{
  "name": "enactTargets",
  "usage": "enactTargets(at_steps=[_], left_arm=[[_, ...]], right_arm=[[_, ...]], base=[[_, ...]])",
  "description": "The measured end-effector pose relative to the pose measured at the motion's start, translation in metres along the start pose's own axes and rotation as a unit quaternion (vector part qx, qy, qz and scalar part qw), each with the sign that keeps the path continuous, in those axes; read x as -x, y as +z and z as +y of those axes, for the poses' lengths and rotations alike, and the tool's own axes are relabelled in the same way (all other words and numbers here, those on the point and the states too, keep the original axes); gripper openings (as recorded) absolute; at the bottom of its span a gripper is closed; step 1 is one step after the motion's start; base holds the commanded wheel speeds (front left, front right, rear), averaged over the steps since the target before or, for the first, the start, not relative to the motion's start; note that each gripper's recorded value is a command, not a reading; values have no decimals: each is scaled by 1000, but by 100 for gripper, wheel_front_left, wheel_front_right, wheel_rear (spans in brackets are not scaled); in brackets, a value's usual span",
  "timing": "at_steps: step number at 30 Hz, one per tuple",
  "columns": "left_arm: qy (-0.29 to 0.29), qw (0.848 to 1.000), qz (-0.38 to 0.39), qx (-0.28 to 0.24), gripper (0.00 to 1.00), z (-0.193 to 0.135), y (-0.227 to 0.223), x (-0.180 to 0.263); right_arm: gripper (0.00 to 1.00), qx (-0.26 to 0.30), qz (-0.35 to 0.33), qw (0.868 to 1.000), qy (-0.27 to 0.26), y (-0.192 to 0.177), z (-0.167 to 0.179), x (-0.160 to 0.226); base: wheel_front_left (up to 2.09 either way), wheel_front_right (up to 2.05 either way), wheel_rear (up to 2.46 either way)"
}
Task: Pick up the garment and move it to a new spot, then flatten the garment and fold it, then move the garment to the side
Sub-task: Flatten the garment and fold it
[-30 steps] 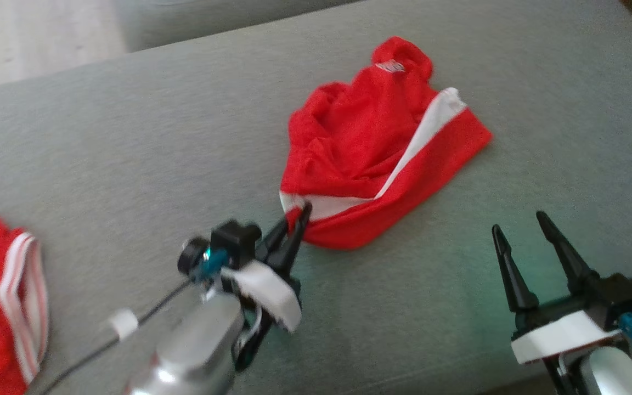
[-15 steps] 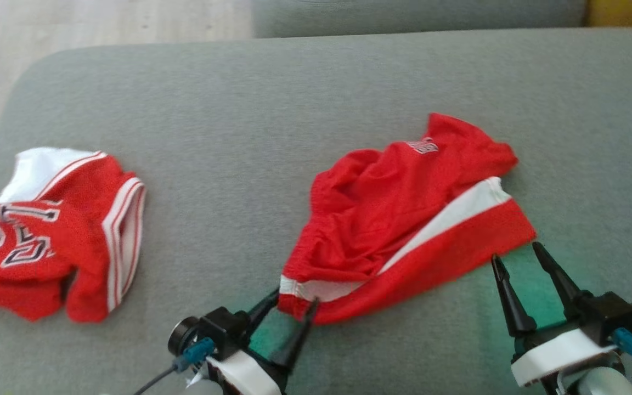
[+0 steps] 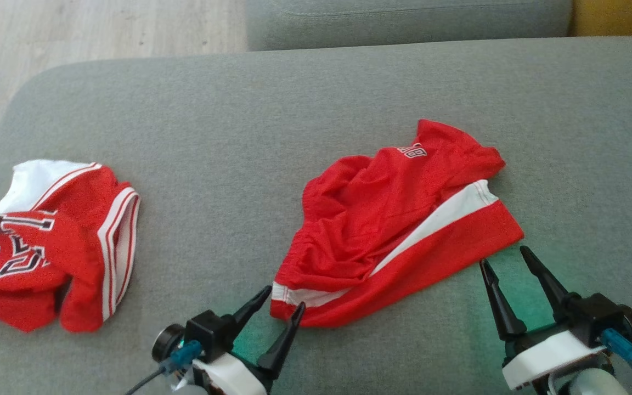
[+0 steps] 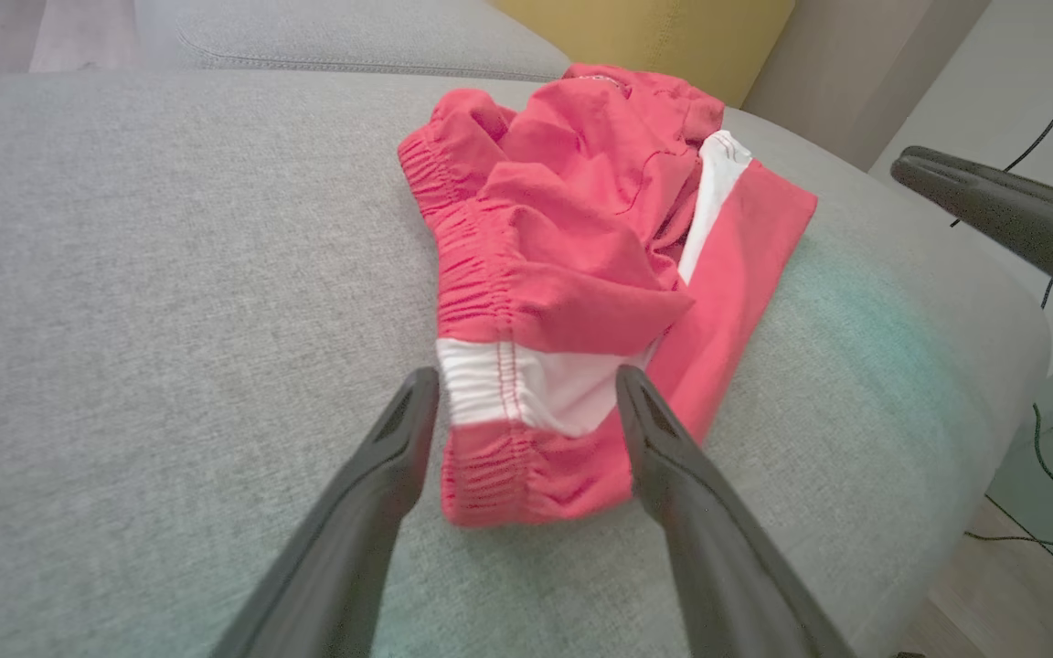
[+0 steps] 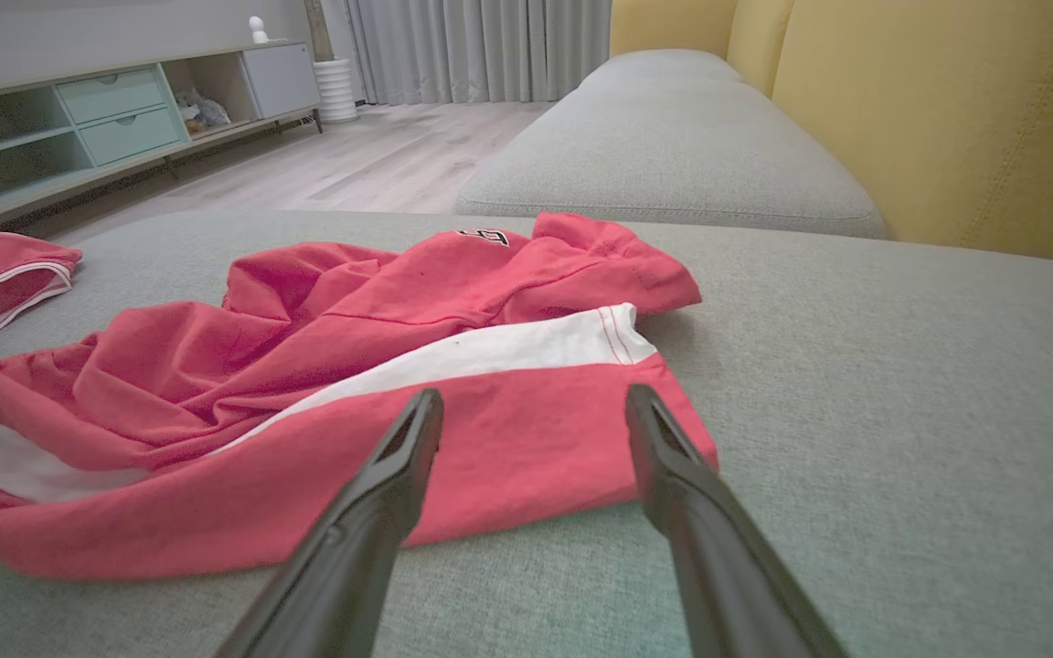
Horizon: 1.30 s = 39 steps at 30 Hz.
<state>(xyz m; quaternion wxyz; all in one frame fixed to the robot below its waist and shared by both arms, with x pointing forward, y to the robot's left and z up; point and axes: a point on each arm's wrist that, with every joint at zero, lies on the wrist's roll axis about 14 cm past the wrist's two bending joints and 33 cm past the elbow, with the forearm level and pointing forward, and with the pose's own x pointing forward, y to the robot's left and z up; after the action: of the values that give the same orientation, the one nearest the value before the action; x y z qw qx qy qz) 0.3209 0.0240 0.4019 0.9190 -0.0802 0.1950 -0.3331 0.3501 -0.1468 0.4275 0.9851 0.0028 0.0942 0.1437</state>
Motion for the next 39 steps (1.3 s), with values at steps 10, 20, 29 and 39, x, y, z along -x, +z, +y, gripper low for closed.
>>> enactTargets(at_steps=[10,20,29,39], left_arm=[[0,1000,6,6,0,3,0,-3],[20,999,-25,-6,0,16,17,9],[102,994,-33,-19,0,67,22,38],[122,992,-38,-14,0,82,26,37]], right_arm=[[100,-1,-3,1000,-22,0,-10,13],[100,-12,-9,1000,-16,4,-7,9],[100,-47,34,998,34,-11,3,-27],[100,-18,131,987,91,-37,10,-70]], base=[[0,0,0],[0,0,0],[0,0,0],[0,0,0]])
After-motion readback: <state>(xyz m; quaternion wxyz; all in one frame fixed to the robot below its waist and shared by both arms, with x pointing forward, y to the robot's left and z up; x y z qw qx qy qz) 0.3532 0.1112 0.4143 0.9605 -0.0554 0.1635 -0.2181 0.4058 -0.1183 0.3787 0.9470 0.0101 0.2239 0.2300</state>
